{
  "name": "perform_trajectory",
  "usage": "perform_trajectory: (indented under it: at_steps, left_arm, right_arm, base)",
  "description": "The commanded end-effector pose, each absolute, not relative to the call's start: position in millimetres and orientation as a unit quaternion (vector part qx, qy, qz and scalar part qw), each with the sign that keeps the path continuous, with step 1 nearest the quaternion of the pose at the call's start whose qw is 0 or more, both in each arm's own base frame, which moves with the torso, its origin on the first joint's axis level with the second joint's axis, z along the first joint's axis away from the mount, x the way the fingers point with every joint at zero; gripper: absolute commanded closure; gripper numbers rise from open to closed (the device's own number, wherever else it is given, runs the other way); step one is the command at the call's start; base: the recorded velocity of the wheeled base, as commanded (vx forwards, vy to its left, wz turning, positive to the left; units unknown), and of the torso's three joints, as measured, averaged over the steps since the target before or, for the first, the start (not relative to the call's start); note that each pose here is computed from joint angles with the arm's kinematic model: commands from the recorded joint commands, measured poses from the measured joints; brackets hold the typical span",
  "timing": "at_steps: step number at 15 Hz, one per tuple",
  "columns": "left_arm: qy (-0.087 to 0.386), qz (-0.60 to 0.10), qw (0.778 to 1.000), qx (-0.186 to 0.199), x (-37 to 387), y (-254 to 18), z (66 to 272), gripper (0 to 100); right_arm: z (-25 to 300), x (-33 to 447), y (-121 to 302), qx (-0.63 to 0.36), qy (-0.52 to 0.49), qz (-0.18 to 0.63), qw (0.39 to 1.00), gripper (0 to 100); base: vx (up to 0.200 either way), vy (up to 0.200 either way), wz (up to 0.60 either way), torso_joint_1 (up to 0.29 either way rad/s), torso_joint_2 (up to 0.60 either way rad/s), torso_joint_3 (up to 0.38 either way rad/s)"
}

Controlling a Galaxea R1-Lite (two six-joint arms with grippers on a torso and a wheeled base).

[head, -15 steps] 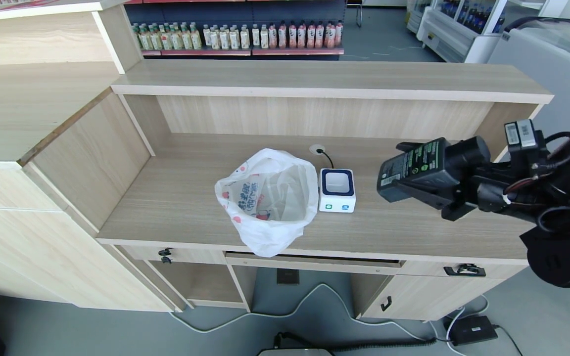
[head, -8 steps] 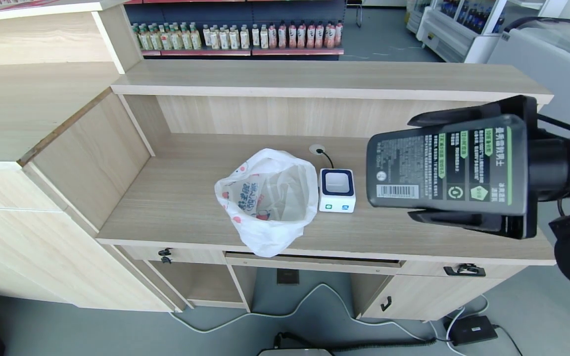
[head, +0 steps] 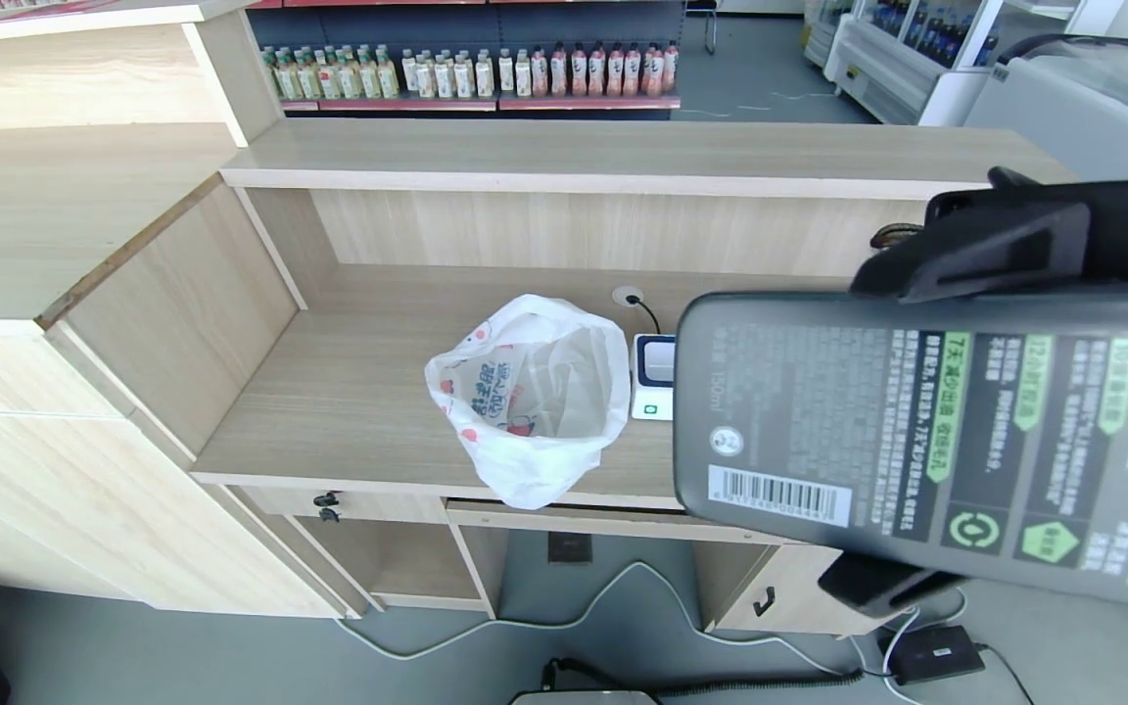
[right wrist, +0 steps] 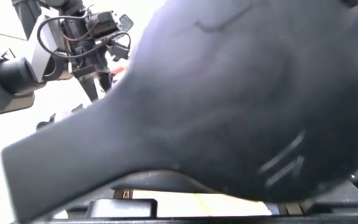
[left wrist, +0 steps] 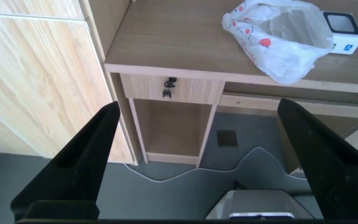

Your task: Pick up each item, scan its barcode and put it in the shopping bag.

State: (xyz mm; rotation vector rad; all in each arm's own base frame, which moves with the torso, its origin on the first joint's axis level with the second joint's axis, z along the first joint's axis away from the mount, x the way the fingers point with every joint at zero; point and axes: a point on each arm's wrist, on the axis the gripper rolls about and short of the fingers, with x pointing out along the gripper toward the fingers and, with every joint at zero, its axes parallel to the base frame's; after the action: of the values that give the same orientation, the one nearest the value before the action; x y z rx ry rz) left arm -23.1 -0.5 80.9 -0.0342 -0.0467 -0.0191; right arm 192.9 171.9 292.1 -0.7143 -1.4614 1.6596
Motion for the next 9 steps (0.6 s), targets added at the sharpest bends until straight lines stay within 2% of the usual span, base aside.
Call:
perform_trajectory:
  at_steps: [1, 7, 9]
  left_arm:
    - [-0.024, -0.010, 1.000, -0.017, -23, 0, 81, 0]
    - [-0.024, -0.010, 1.000, -0.017, -23, 0, 81, 0]
    - [-0.024, -0.010, 1.000, -0.017, -23, 0, 81, 0]
  right_arm:
    - [292, 195, 169, -0.287, -0.576, 0.651, 0.402, 100]
    - [309, 182, 159, -0.297, -0.599, 0.630, 0.395, 100]
    - [305, 182, 152, -0.302, -0.592, 0.629, 0.403, 100]
  base:
    - [0.000, 0.000, 0.00, 0.000, 0.00, 0.000]
    - [0.000, 0.000, 0.00, 0.000, 0.00, 0.000]
    - [0.000, 0.000, 0.00, 0.000, 0.00, 0.000]
